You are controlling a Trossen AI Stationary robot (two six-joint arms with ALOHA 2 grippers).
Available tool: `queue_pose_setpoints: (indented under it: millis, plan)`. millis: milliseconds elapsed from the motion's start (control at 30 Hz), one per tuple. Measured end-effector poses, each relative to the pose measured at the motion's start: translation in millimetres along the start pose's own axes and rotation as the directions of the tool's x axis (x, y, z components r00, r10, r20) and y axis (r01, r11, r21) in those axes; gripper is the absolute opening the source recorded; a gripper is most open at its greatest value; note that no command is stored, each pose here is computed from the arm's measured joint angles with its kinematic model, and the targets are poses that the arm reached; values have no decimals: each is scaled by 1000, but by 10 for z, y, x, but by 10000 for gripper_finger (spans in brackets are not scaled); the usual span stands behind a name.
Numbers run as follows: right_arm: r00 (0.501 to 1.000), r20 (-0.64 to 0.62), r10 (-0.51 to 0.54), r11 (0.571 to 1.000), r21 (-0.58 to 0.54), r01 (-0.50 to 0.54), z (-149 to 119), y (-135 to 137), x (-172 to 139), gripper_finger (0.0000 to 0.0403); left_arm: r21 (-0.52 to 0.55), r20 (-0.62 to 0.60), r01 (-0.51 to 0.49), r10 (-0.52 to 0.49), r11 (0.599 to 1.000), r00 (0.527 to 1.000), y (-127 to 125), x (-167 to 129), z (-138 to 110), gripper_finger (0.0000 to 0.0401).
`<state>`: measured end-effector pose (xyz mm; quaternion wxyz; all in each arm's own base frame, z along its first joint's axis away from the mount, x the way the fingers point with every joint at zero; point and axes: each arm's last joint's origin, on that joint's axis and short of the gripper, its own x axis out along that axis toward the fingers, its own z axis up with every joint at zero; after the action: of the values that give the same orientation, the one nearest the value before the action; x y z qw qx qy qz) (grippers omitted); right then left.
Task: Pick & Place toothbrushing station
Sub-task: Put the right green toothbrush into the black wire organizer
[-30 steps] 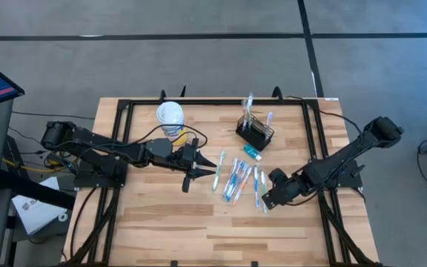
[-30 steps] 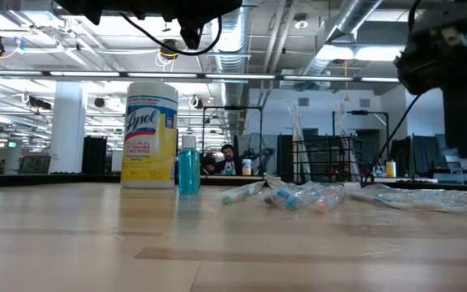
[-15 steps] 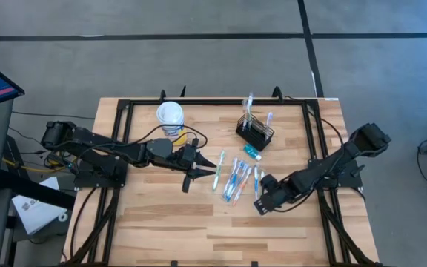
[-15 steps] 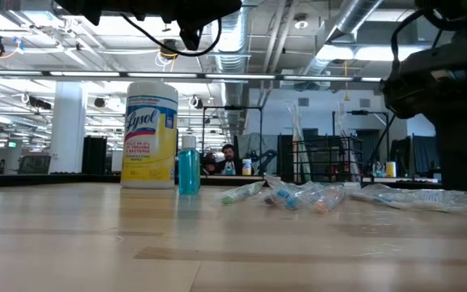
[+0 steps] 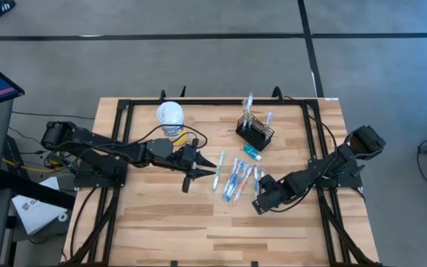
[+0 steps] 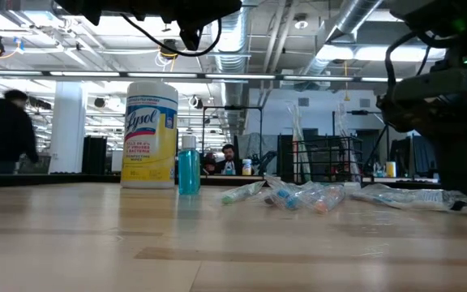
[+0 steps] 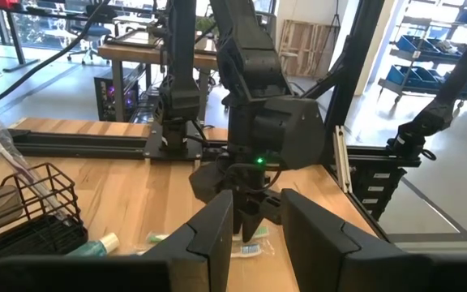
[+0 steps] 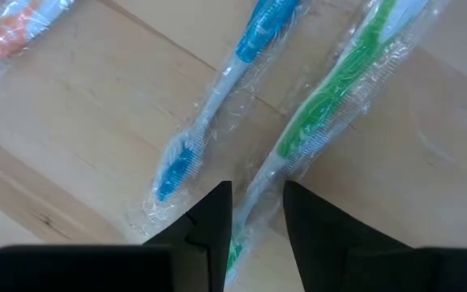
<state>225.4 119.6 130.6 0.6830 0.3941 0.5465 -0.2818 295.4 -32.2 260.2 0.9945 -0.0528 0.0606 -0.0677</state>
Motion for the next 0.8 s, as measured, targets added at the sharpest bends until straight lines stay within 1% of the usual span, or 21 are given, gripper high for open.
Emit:
queue_pose_setpoints:
  millis: [100, 233, 267, 500, 600, 733, 800]
  plan:
    - [1000, -1, -6, 1000, -5, 6, -12, -7, 1, 84, 0, 0, 0, 0, 1000, 1000, -1, 0, 0, 102]
    - [1000, -2, -12, 999, -34, 12, -16, -15, 5, 20, 0, 0, 0, 0, 1000, 1000, 0, 0, 0, 102]
    - [1000, -2, -9, 999, -49, 9, -17, -11, 3, 12, 0, -1, 0, 0, 1000, 1000, -1, 0, -1, 102]
    - [1000, -5, -20, 996, -83, 20, -17, -18, -28, 4, 0, -1, 0, 0, 1000, 1000, 0, 0, -1, 102]
    - [995, -11, -101, 989, -108, 99, -14, -32, -108, 2, 0, -1, 0, 0, 1000, 1000, 0, 0, -1, 102]
    - [985, 18, -173, 972, -157, 173, 18, 63, -311, 1, 0, -1, 0, 0, 1000, 1000, 0, 0, -1, 102]
    - [984, 42, -171, 965, -195, 176, 38, 136, -401, 1, 0, -1, 0, 0, 1000, 1000, 0, 0, -1, 102]
